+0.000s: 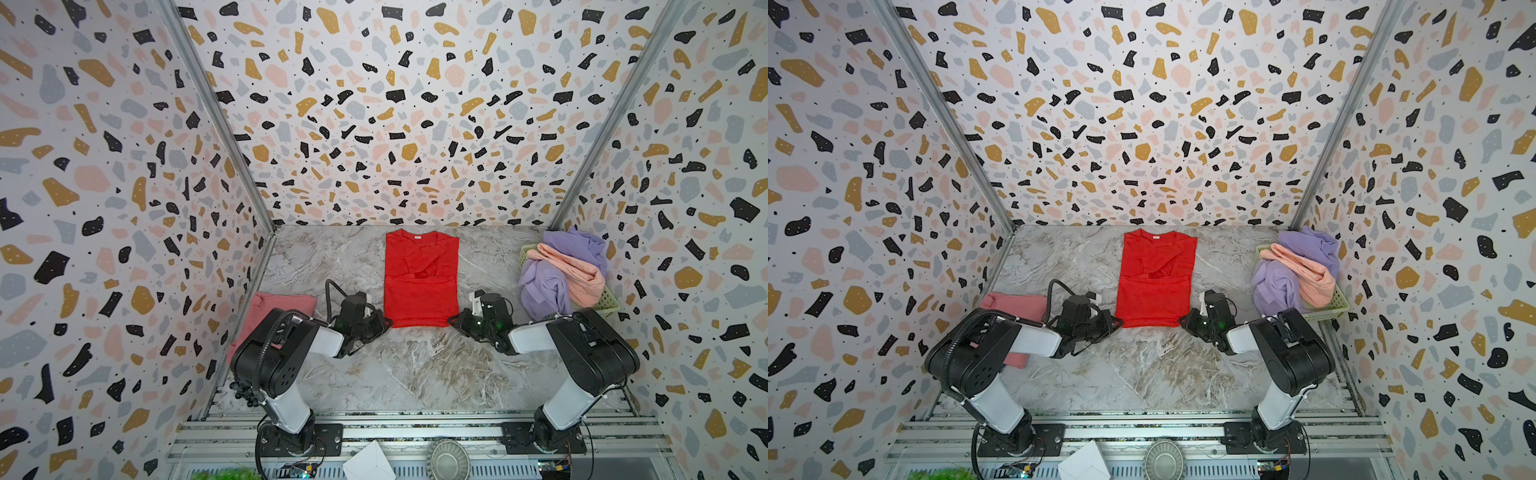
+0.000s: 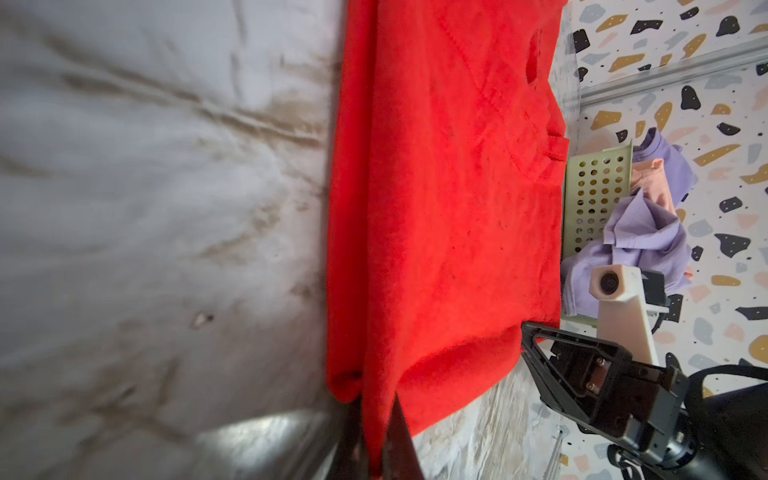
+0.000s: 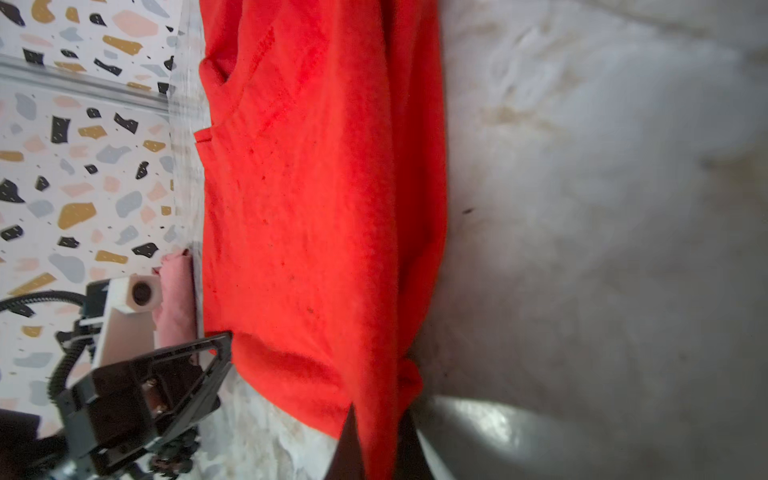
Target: Fold and stack the t-shirts
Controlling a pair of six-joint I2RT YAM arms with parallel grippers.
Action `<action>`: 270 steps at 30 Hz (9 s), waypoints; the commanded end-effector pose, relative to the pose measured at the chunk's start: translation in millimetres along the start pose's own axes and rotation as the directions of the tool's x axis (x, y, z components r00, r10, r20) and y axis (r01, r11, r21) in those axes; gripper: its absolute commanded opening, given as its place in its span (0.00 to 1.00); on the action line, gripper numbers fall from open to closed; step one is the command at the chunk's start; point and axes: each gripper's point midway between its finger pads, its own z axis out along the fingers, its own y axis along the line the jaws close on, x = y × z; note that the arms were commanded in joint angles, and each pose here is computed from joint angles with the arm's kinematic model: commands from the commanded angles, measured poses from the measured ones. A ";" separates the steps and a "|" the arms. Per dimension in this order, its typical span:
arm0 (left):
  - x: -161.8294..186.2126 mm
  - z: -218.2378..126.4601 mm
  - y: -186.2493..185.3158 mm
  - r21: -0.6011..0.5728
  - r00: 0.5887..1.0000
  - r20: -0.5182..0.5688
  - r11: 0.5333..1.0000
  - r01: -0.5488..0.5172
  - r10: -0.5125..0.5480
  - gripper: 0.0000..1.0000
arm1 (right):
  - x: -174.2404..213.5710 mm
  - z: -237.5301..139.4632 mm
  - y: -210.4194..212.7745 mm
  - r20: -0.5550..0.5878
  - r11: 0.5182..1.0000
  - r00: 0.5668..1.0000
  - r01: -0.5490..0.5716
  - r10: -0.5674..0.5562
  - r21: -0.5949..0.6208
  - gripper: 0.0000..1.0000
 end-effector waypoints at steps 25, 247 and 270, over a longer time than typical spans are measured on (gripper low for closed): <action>81.5 -123.0 -79.4 0.021 0.963 0.065 0.965 -0.263 0.261 0.00 | 94.5 -117.4 67.7 -0.129 0.916 0.907 0.401 -0.401 -0.034 0.02; -102.7 -237.1 -73.7 -0.807 0.647 -0.408 0.076 -0.585 0.644 0.00 | -54.1 -144.6 91.1 0.267 0.954 0.925 0.295 -0.272 -0.053 0.79; -62.8 -302.9 -20.0 -0.909 0.876 -0.182 0.263 -0.323 0.447 0.00 | -49.6 -131.6 87.8 0.280 0.948 0.926 0.294 -0.251 -0.122 0.78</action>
